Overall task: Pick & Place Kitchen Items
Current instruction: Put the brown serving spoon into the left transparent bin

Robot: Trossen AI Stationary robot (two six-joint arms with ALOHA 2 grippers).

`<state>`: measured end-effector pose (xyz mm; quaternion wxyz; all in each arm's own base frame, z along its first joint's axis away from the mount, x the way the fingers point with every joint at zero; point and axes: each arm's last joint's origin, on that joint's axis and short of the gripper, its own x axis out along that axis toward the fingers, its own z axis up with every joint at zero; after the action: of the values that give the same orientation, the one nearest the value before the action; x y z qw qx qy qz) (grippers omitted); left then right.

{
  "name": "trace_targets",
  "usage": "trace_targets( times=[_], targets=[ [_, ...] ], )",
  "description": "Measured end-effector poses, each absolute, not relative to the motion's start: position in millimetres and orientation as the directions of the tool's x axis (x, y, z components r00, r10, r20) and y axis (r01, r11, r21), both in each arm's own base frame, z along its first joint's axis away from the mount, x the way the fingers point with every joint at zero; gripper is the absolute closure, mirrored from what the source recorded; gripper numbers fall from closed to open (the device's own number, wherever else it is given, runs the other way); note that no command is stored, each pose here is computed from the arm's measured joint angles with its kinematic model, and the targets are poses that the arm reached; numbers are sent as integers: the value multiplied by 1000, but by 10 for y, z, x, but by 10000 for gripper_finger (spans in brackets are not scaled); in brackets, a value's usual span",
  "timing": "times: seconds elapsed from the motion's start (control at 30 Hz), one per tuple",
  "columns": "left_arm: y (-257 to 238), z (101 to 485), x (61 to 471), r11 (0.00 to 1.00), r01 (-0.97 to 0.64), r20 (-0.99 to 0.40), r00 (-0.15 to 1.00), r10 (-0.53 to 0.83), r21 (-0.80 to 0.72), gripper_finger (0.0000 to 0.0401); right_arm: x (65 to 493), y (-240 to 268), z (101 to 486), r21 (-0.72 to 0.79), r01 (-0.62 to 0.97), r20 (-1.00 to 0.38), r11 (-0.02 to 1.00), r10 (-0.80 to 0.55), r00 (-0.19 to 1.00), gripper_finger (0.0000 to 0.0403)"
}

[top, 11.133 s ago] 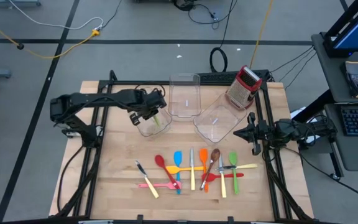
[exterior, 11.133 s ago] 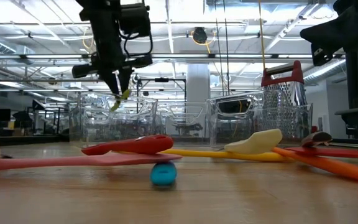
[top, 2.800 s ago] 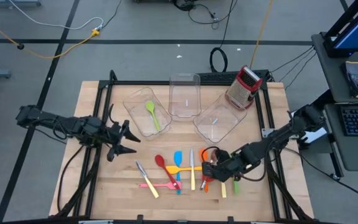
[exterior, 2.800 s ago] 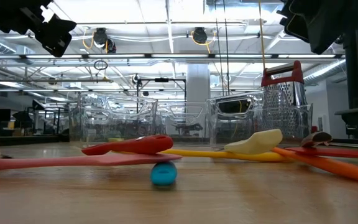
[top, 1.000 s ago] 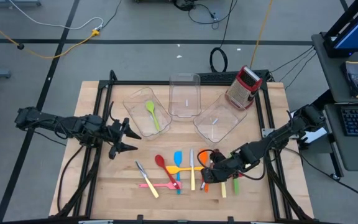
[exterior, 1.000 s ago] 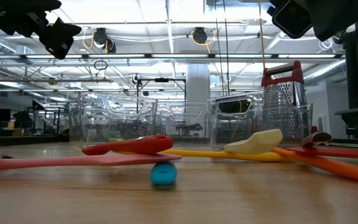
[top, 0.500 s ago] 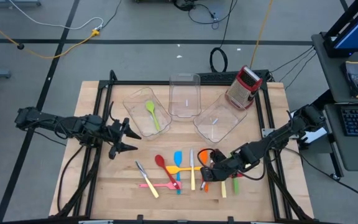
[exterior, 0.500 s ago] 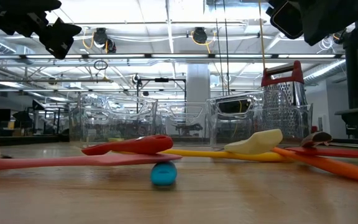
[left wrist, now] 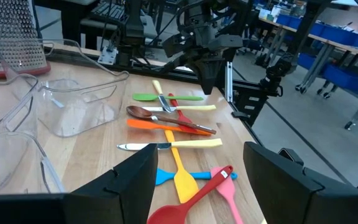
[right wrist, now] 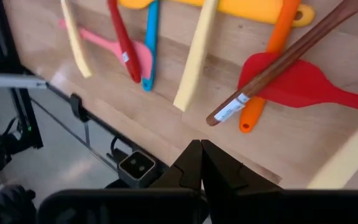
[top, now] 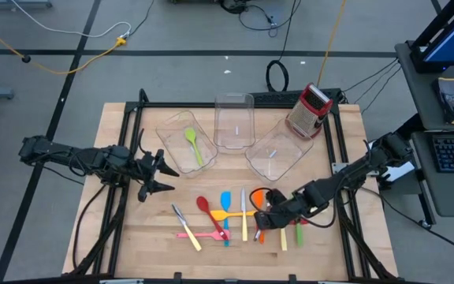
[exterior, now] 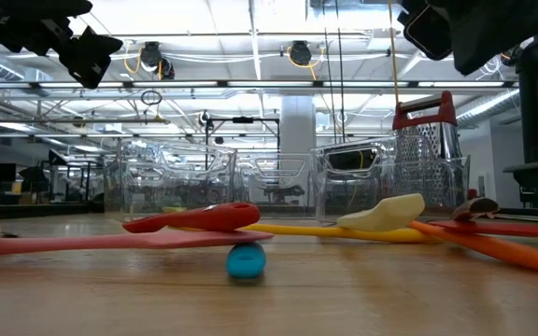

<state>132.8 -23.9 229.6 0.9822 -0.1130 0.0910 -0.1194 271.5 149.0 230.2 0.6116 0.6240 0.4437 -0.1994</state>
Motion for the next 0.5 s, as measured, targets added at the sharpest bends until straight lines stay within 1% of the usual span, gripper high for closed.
trace_targets(
  times=[0.33, 0.5],
  targets=[
    [-238, 2297, 1328, 946, 214, -151, 955, -255, -244, 160, 2770, 1391, 2302, 599, 787, -790, 148, 272, 549, 403],
    [-238, 2297, 1328, 946, 214, -151, 955, -255, -244, 160, 2771, 1389, 2302, 602, 779, -790, 175, 272, 550, 403]
  ],
)
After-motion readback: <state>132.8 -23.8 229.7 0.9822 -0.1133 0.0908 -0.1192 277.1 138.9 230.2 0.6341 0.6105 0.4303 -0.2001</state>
